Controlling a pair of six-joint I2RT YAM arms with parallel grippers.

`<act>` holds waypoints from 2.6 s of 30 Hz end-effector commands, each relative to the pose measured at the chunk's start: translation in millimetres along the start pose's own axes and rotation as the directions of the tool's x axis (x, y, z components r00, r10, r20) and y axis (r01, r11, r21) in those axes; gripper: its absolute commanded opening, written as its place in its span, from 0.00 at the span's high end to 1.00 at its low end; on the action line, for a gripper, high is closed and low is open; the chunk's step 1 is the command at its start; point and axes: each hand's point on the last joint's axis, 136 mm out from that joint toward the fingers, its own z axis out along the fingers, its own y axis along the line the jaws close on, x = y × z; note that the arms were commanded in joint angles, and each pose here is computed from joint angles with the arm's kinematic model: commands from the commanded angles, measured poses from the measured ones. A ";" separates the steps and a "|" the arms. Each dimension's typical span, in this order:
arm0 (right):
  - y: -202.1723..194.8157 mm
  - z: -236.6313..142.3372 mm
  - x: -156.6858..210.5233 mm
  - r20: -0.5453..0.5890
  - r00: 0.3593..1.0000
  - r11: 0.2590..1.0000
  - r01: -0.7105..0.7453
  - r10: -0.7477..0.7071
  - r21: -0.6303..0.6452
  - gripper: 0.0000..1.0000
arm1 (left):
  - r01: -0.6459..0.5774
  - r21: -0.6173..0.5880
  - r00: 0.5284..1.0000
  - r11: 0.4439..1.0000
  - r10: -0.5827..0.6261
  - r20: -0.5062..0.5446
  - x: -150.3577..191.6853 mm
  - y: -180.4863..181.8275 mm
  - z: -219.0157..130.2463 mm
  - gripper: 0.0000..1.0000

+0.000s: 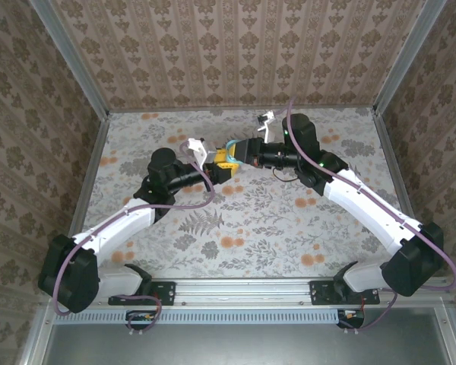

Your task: Insert wireless bluetooth earbuds into charging case

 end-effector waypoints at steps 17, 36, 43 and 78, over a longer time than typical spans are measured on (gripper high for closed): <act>-6.2 0.9 -8.4 0.042 0.999 0.995 0.023 -0.027 0.097 0.75 | -0.071 0.029 0.995 0.997 0.069 0.069 -30.6 -7.4 1.7 0.73; -17.4 4.2 -3.8 0.031 0.999 0.988 0.011 -0.016 0.153 0.70 | -0.070 0.013 0.995 0.997 0.069 0.075 -31.1 -4.8 1.7 0.73; -4.8 -6.3 -9.8 0.061 0.998 0.990 0.019 -0.028 0.137 0.67 | -0.072 0.007 0.995 0.997 0.071 0.071 -29.7 -4.5 0.3 0.73; -14.0 -66.7 -61.4 0.212 0.977 0.975 -0.035 -0.012 0.219 0.57 | -0.146 0.094 0.989 0.985 0.143 0.036 -23.1 -22.7 3.7 0.73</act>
